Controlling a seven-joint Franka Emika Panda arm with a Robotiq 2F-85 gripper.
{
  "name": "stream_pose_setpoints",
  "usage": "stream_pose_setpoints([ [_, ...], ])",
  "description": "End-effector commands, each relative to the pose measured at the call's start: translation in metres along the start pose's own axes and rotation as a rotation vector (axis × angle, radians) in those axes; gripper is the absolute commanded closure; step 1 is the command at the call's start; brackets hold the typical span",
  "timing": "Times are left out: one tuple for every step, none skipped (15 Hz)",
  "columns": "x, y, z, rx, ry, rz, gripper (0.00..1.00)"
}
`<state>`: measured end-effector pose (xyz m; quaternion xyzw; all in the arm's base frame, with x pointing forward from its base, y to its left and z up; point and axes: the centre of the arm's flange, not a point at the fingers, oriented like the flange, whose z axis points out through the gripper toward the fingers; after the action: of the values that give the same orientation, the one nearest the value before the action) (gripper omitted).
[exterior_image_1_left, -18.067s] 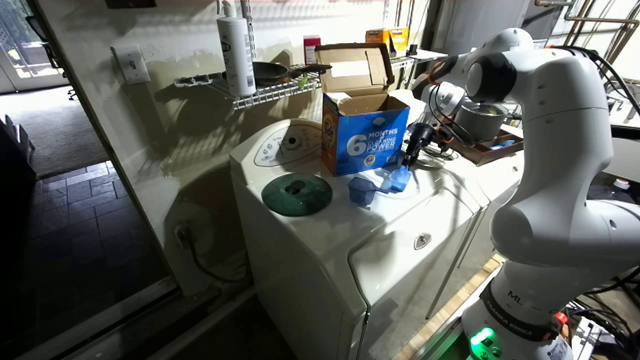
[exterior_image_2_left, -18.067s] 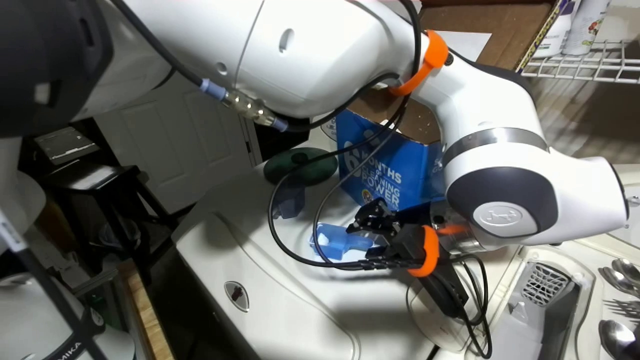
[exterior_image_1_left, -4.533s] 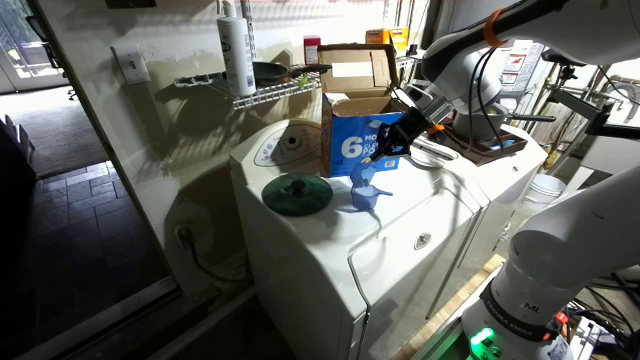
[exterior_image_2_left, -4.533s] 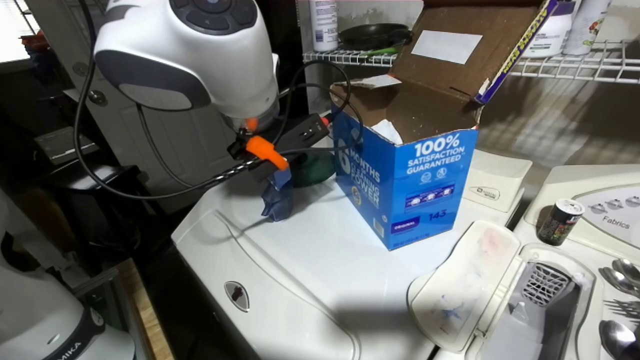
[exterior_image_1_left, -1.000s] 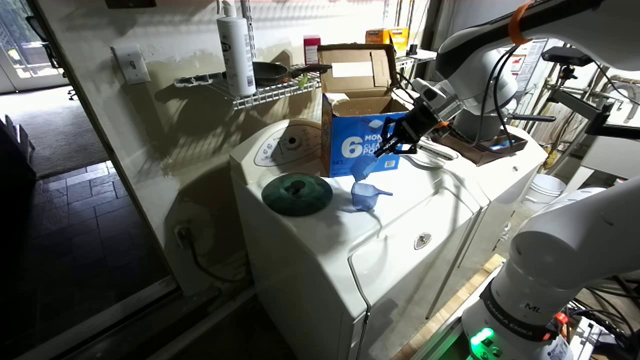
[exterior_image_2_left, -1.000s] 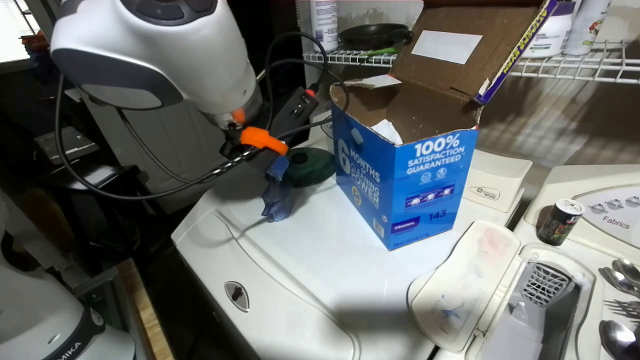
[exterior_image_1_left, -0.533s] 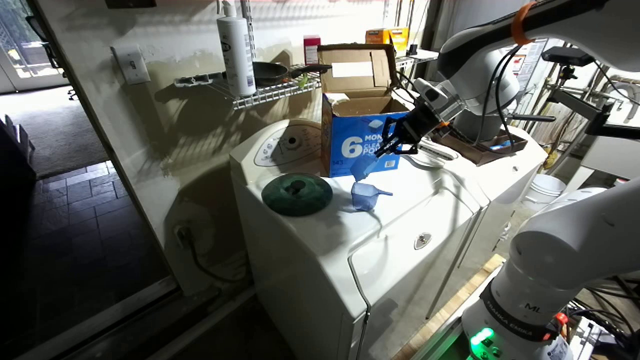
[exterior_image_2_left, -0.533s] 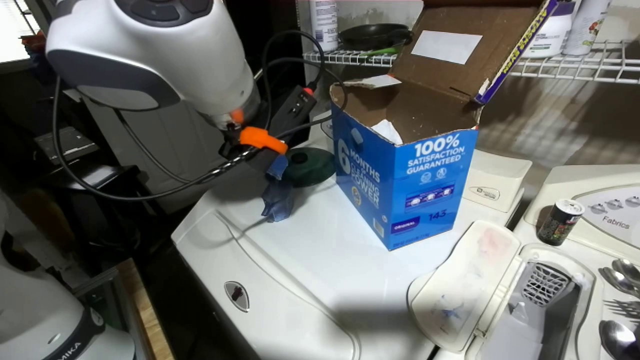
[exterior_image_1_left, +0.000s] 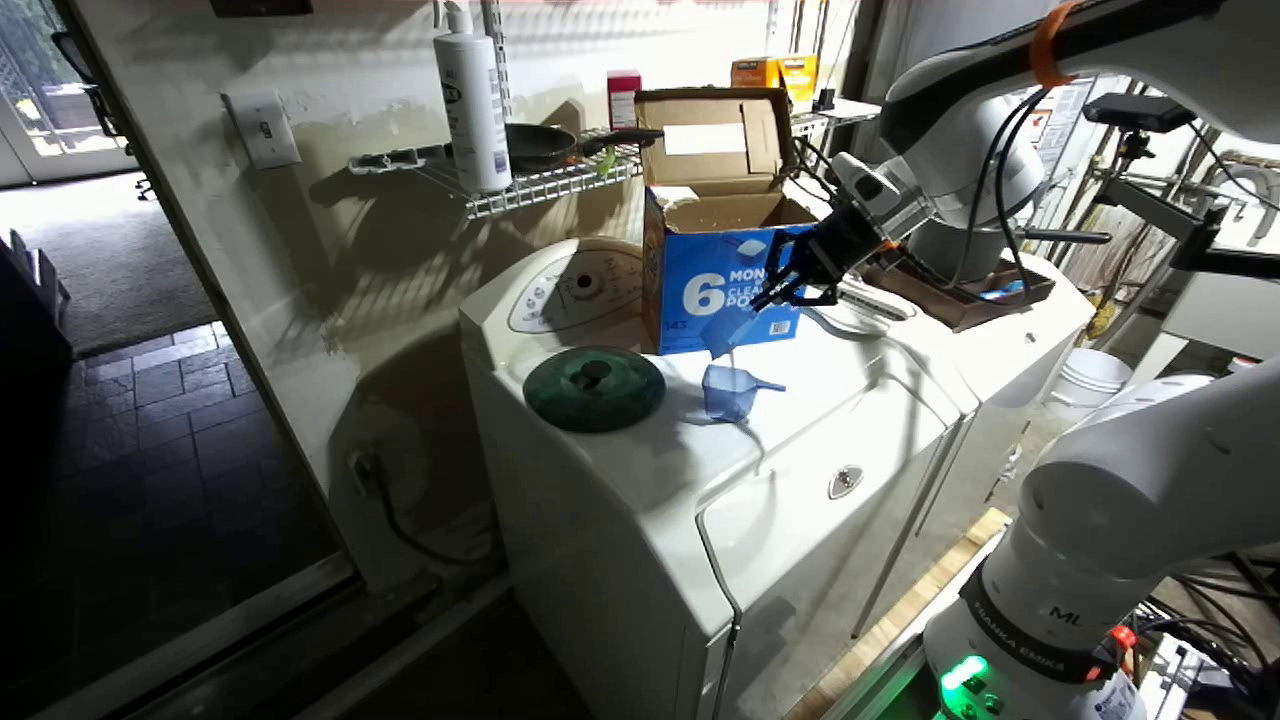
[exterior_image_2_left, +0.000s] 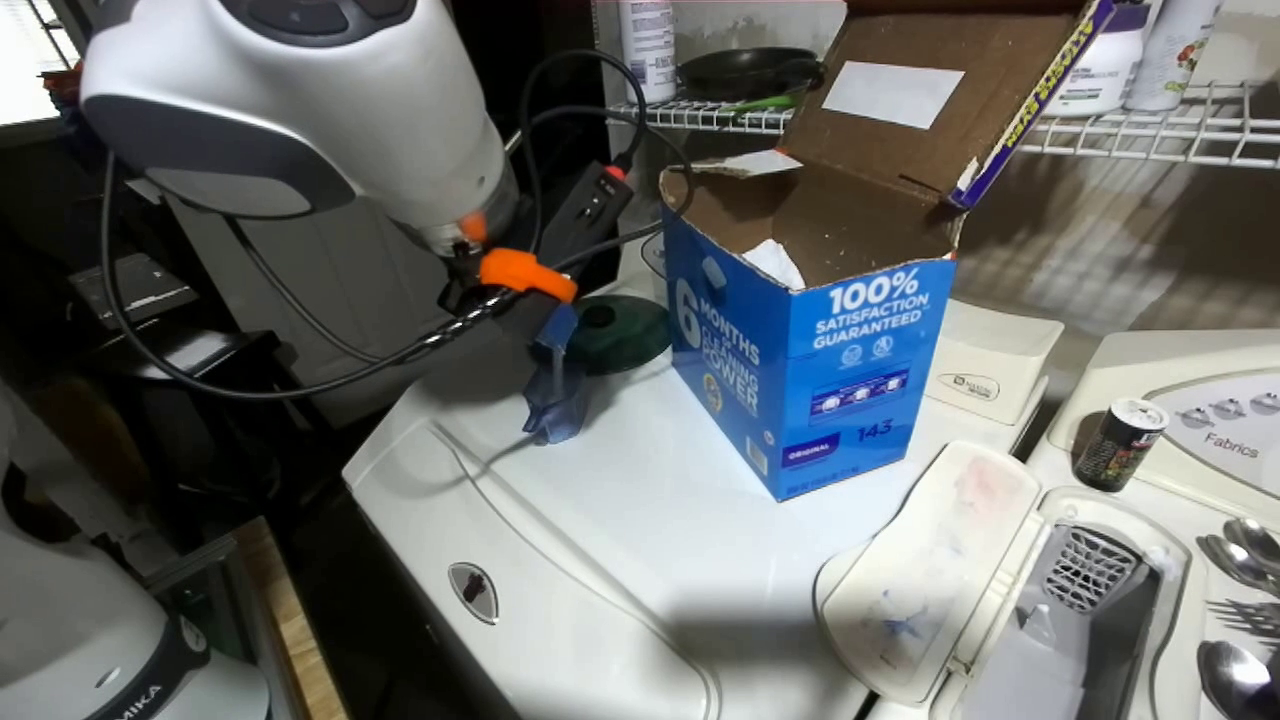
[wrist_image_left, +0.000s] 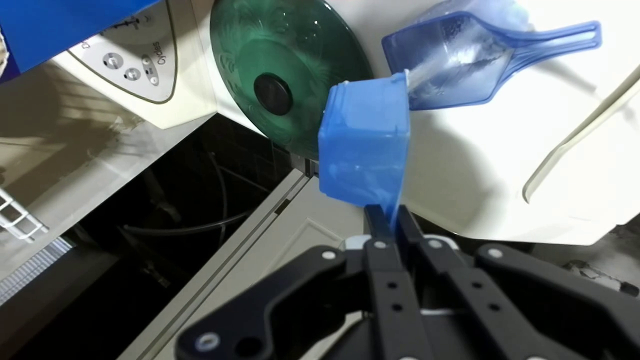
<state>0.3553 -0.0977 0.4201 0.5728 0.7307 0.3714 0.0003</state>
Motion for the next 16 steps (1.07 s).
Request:
stream_pose_setpoints([
  [0.0058, -0.0063, -0.0024, -0.023, 0.008, -0.035, 0.98],
  [0.0058, -0.0062, -0.0024, -0.023, 0.008, -0.035, 0.98],
  [0.0056, -0.0058, -0.0023, -0.024, 0.009, -0.032, 0.98],
  [0.0053, -0.0056, -0.0023, -0.024, 0.009, -0.030, 0.98],
  [0.0052, -0.0054, -0.0023, -0.024, 0.010, -0.029, 0.98],
  [0.0051, -0.0050, -0.0023, -0.025, 0.011, -0.027, 0.98],
  [0.0049, -0.0048, -0.0025, -0.025, 0.013, -0.024, 0.98],
  [0.0047, -0.0043, -0.0027, -0.026, 0.015, -0.020, 0.98],
  [0.0044, -0.0039, -0.0028, -0.026, 0.016, -0.016, 0.98],
  [0.0039, -0.0035, -0.0033, -0.025, 0.019, -0.010, 0.98],
  [0.0036, -0.0033, -0.0038, -0.027, 0.021, -0.006, 0.98],
  [0.0028, -0.0025, -0.0044, -0.030, 0.023, 0.004, 0.98],
  [0.0020, -0.0020, -0.0050, -0.032, 0.026, 0.011, 0.98],
  [0.0014, -0.0015, -0.0061, -0.034, 0.031, 0.017, 0.98],
  [0.0011, -0.0012, -0.0073, -0.033, 0.040, 0.025, 0.98],
  [0.0006, -0.0011, -0.0085, -0.033, 0.044, 0.028, 0.98],
])
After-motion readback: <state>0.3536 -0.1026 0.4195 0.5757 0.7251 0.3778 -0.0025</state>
